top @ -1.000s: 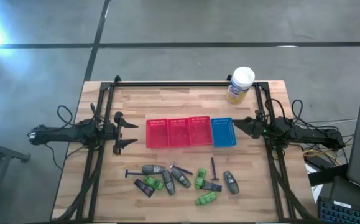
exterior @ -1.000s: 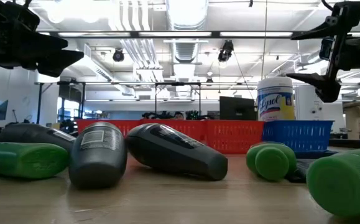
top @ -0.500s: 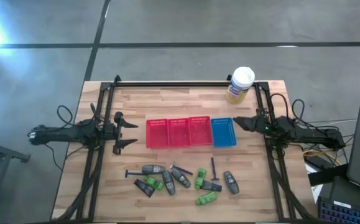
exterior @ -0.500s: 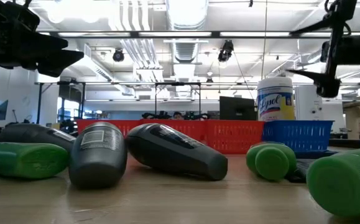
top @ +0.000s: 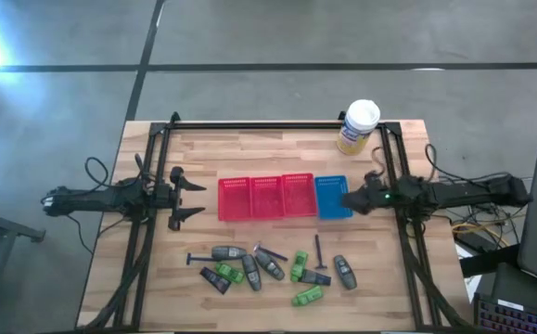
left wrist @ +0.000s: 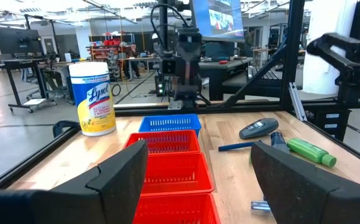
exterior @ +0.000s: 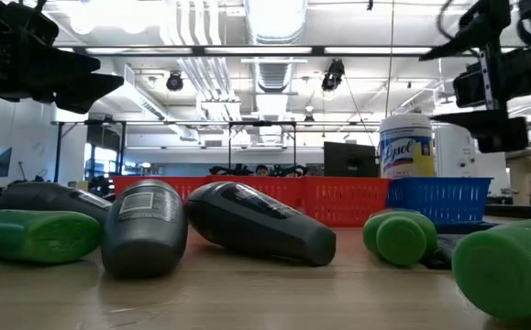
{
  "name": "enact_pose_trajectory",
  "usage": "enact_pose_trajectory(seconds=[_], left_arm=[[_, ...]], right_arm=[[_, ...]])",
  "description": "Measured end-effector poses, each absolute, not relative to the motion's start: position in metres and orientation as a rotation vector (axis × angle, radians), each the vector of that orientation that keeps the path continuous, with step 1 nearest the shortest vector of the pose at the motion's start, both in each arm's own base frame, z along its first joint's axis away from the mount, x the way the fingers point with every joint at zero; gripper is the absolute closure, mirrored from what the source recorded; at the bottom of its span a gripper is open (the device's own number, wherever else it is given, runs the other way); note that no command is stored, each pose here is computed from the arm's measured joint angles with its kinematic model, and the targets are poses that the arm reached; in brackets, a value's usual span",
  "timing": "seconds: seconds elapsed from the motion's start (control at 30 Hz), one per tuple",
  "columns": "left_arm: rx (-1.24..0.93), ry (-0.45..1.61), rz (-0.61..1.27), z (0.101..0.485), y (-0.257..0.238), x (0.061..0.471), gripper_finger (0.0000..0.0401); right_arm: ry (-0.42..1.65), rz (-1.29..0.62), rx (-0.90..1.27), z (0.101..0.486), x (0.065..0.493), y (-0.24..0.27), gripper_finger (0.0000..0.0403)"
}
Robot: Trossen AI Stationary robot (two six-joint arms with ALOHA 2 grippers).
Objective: Pick & Place Travel size toiletries
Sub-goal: Put the gray deodorant into the blue bin
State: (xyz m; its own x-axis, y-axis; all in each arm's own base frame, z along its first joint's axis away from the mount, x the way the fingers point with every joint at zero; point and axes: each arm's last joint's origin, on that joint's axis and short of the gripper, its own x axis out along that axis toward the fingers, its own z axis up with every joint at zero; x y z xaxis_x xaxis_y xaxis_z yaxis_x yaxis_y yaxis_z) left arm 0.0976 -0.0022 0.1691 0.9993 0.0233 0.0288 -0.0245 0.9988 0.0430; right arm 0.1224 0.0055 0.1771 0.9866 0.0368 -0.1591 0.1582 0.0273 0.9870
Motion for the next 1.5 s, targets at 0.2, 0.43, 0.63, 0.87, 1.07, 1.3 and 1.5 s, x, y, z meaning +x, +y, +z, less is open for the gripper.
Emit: enact_pose_trajectory(seconds=[0.2, 0.43, 0.63, 0.87, 1.07, 1.3, 1.5], left_arm=[[0.044, -0.028, 0.024, 0.169, -0.002, 0.098, 0.011], [0.044, -0.029, 0.024, 0.169, -0.002, 0.098, 0.011], [0.044, -0.028, 0.023, 0.169, -0.002, 0.098, 0.011], [0.043, -0.028, 0.023, 0.169, -0.002, 0.098, 0.011], [0.044, -0.028, 0.024, 0.169, -0.002, 0.098, 0.011], [0.044, -0.028, 0.024, 0.169, -0.002, 0.098, 0.011], [0.044, -0.028, 0.024, 0.169, -0.002, 0.098, 0.011]], right_arm=[[0.638, -0.005, 1.538, 0.199, 0.149, 0.032, 0.0039], [1.306, -0.315, 1.419, 0.198, 0.16, 0.057, 0.0039], [1.522, -0.413, 1.406, 0.187, 0.177, 0.072, 0.0039], [1.602, -0.448, 1.389, 0.187, 0.205, 0.098, 0.0039], [1.612, -0.518, 1.328, 0.181, 0.227, 0.119, 0.0039], [1.67, -0.599, 1.223, 0.164, 0.24, 0.139, 0.0039], [1.655, -0.656, 1.151, 0.154, 0.244, 0.15, 0.0039]])
